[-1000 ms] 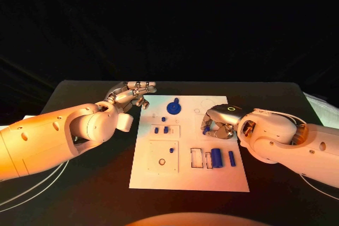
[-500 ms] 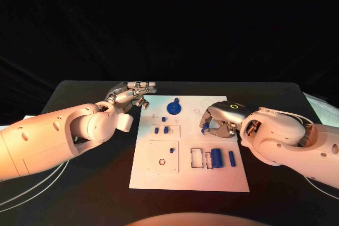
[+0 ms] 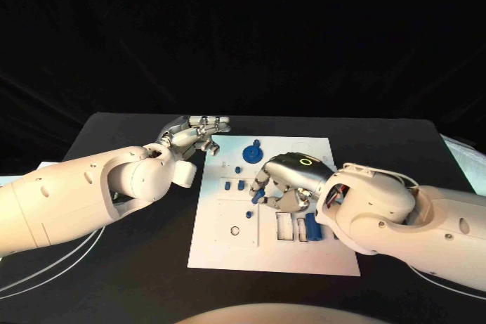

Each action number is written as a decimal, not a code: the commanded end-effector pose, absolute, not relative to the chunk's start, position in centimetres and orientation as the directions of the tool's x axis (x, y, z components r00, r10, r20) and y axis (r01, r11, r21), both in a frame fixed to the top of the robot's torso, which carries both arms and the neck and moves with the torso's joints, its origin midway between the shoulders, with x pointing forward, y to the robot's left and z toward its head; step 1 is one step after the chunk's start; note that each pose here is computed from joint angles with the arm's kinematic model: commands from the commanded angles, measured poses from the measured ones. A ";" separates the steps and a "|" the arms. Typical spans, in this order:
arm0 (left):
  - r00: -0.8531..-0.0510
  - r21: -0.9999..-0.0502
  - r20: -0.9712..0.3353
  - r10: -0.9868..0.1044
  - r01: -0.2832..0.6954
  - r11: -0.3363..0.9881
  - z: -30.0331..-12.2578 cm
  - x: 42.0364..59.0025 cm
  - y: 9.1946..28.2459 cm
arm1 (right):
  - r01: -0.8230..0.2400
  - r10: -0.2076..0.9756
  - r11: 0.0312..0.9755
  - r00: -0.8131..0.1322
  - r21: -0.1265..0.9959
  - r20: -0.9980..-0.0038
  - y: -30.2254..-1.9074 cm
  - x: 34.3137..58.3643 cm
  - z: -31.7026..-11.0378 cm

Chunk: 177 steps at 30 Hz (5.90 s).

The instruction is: Assemble the parts on the task board

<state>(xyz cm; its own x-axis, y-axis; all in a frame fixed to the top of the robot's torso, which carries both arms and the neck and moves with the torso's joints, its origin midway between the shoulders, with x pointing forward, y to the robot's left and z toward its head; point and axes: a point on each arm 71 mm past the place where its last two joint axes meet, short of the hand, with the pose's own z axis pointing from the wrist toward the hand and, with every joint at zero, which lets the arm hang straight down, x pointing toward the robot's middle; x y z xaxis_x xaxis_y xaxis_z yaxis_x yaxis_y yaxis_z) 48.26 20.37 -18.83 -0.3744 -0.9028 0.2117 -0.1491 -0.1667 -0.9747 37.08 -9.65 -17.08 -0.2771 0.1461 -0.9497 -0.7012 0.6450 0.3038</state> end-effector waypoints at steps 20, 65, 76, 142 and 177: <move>-0.402 -0.971 0.228 -0.887 -0.159 -0.178 -18.8 48.2 19.8 | -0.730 0.081 0.573 -0.402 0.373 -0.912 -6.0 36.5 -21.7; -0.393 -0.971 0.224 -0.892 -0.163 -0.173 -18.9 48.2 20.0 | -0.740 -0.006 0.607 -0.369 0.290 -0.929 -5.2 36.5 -23.0; -0.390 -0.971 0.223 -0.894 -0.165 -0.170 -18.9 48.2 20.1 | -0.741 0.199 0.565 -0.304 0.363 -0.932 -6.0 36.4 -21.4; -0.386 -0.971 0.220 -0.896 -0.174 -0.163 -19.2 48.2 20.7 | -0.154 0.164 0.949 -0.509 0.276 -0.845 -20.8 36.0 -24.2; -0.397 -0.969 0.225 -0.890 -0.186 -0.162 -19.4 48.1 20.6 | -0.083 0.370 0.877 -0.512 0.473 -0.776 -19.5 35.2 -22.5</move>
